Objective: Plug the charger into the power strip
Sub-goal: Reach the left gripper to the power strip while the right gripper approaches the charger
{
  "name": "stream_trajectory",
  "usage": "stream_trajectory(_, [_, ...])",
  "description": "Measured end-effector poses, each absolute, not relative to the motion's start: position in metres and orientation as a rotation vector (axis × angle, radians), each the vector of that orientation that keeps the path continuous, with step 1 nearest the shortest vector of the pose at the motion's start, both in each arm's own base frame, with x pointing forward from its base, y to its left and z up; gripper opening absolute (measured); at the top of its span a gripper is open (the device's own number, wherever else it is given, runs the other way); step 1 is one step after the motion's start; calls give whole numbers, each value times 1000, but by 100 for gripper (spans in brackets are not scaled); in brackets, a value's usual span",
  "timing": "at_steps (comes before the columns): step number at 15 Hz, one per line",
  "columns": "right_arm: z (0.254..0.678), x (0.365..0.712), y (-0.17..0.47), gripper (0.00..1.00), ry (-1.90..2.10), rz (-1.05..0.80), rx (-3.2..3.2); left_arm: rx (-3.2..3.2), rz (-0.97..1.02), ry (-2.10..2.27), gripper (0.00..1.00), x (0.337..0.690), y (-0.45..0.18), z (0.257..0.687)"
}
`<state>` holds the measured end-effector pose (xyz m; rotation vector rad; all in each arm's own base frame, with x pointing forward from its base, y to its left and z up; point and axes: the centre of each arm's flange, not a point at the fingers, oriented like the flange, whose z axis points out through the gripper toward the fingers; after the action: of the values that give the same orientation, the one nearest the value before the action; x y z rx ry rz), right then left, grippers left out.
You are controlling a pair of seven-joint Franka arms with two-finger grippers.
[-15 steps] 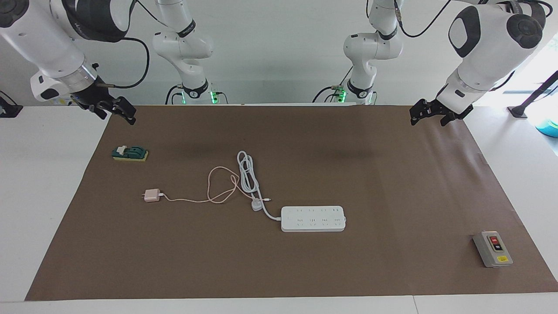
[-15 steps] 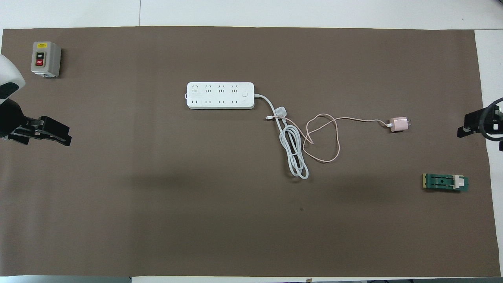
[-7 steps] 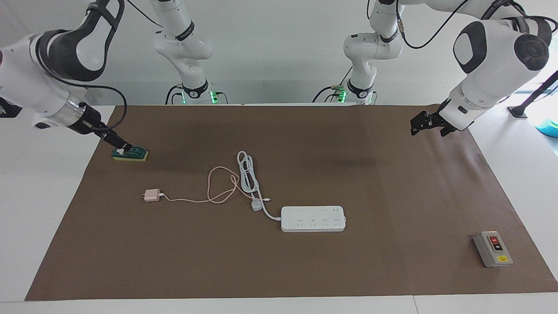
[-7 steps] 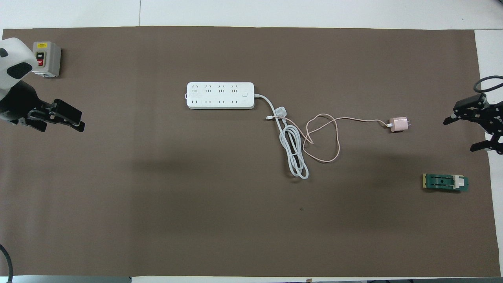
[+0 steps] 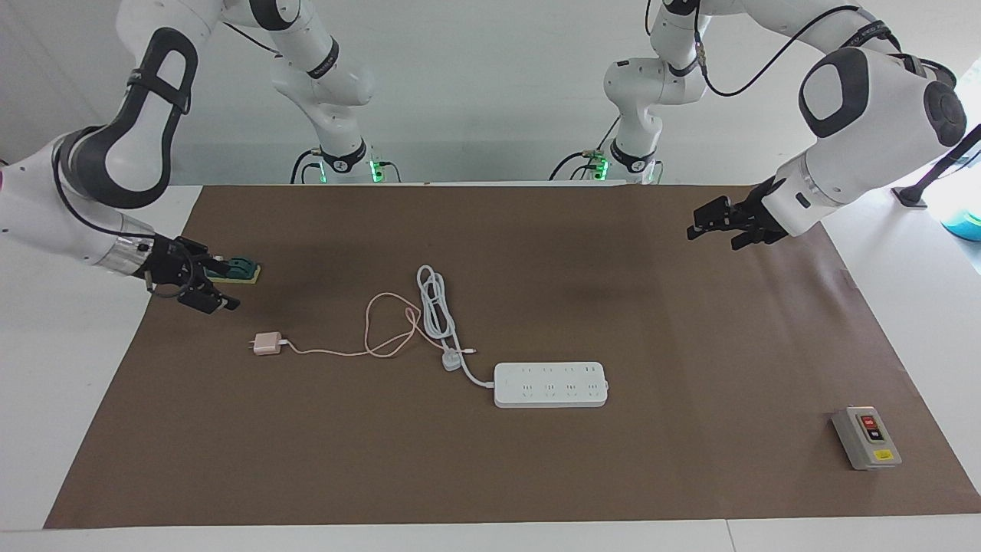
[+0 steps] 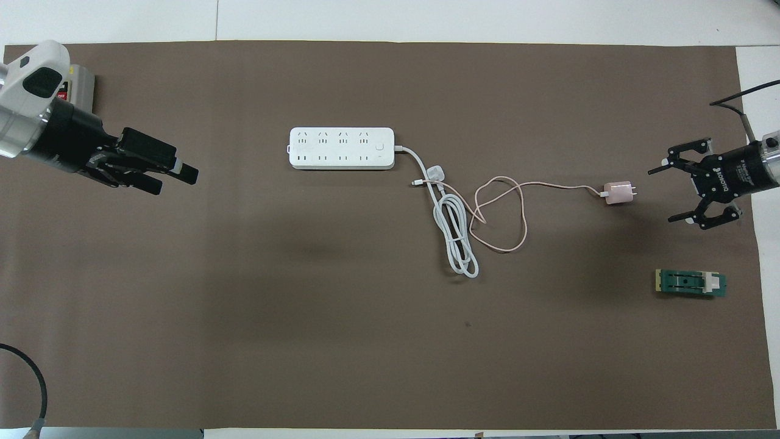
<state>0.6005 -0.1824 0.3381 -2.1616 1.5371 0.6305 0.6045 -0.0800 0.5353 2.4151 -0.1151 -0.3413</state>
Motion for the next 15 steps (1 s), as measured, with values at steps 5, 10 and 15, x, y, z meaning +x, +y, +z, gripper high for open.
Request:
stream_trajectory(5, [299, 605, -187, 100, 1599, 672, -2015, 2096, -284, -85, 100, 628, -93, 520])
stream_trajectory(10, [278, 607, -188, 100, 1627, 685, -1964, 1849, -184, -93, 100, 650, -114, 495])
stream_trajectory(15, [254, 606, -187, 100, 1614, 719, -1933, 1677, -33, -116, 100, 643, -156, 437])
